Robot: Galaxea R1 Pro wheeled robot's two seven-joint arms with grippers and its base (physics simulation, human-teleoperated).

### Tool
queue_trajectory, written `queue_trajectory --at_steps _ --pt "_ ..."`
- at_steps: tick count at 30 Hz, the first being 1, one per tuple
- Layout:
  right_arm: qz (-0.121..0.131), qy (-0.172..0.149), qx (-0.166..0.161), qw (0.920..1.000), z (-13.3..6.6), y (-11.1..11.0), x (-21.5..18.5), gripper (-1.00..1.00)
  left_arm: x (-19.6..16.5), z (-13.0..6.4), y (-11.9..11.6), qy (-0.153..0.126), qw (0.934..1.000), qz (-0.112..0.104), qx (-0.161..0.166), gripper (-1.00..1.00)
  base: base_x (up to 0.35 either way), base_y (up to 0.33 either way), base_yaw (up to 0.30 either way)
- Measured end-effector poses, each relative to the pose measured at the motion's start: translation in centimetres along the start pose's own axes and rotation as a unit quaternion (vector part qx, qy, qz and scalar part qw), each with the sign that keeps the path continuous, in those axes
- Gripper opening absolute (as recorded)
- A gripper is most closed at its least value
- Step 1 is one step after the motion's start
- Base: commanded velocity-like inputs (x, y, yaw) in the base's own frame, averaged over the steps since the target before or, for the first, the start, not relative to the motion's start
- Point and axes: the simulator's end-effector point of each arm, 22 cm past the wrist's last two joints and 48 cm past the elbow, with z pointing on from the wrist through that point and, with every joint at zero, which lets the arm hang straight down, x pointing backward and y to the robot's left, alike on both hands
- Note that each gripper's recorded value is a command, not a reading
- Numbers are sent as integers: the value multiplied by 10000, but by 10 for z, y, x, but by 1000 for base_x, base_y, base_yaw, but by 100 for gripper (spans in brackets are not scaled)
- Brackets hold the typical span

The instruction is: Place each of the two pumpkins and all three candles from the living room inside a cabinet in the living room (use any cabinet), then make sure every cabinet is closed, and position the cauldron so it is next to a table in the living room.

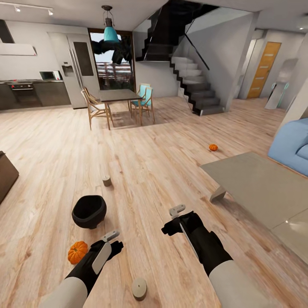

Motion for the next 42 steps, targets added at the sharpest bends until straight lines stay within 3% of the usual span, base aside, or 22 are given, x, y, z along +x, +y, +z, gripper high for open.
queue_trajectory --at_steps 42 --pt "-22 -23 9 10000 66 5 49 100 44 72 2 16 9999 16 103 100 0 0 0"
